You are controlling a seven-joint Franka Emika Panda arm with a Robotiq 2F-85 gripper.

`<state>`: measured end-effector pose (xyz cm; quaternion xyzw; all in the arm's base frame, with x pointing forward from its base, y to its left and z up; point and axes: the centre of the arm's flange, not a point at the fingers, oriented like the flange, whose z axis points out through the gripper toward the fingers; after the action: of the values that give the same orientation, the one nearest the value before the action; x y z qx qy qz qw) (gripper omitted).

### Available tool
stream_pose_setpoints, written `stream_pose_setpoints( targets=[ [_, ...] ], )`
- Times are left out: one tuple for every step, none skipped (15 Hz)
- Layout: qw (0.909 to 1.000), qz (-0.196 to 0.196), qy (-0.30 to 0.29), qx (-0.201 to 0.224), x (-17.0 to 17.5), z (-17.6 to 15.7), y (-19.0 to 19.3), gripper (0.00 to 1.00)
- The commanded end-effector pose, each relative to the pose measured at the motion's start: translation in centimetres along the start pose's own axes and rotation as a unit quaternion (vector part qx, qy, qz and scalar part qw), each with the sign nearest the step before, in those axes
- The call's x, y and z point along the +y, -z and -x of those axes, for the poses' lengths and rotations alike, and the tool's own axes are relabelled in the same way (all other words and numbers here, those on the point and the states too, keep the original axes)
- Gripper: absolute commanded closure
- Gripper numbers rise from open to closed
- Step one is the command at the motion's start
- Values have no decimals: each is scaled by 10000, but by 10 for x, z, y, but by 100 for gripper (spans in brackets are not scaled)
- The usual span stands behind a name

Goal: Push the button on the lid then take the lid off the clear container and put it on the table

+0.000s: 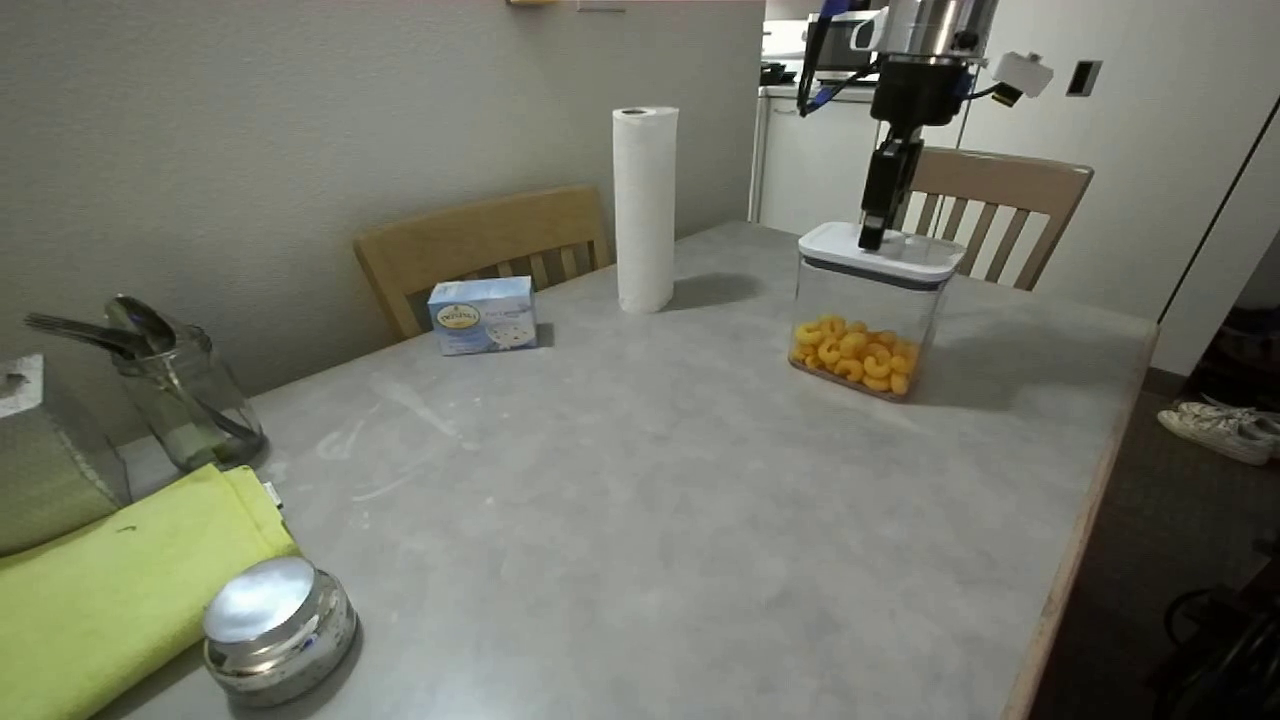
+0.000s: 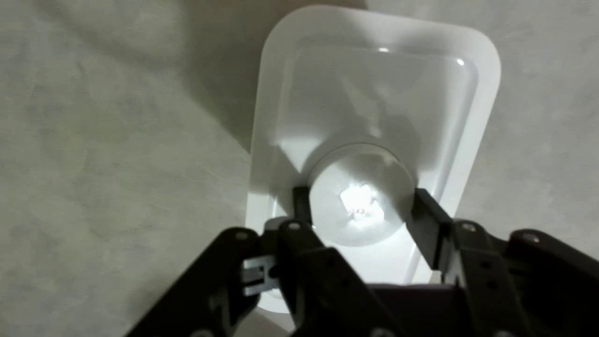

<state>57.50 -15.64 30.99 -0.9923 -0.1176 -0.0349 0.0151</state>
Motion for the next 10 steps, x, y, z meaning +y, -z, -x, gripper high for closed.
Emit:
stream_pose_setpoints(
  targets=[
    [9992, 384, -131, 29, -3, -6, 33, 71],
    [9987, 487, -155, 40, -4, -7, 43, 71],
    [9981, 595, -172, 61, -7, -9, 56, 71],
    [9976, 664, -185, 109, -10, -11, 69, 71],
    [9971, 711, -183, 205, -14, -14, 79, 71],
    [9968, 725, -195, 276, -17, -16, 88, 71],
    [9967, 700, -194, 360, -23, -20, 96, 71],
    [9966, 693, -161, 426, -27, -23, 101, 71],
    [9959, 754, -123, 482, -33, -26, 103, 71],
    [9959, 723, -77, 534, -40, -30, 102, 71]
  ],
)
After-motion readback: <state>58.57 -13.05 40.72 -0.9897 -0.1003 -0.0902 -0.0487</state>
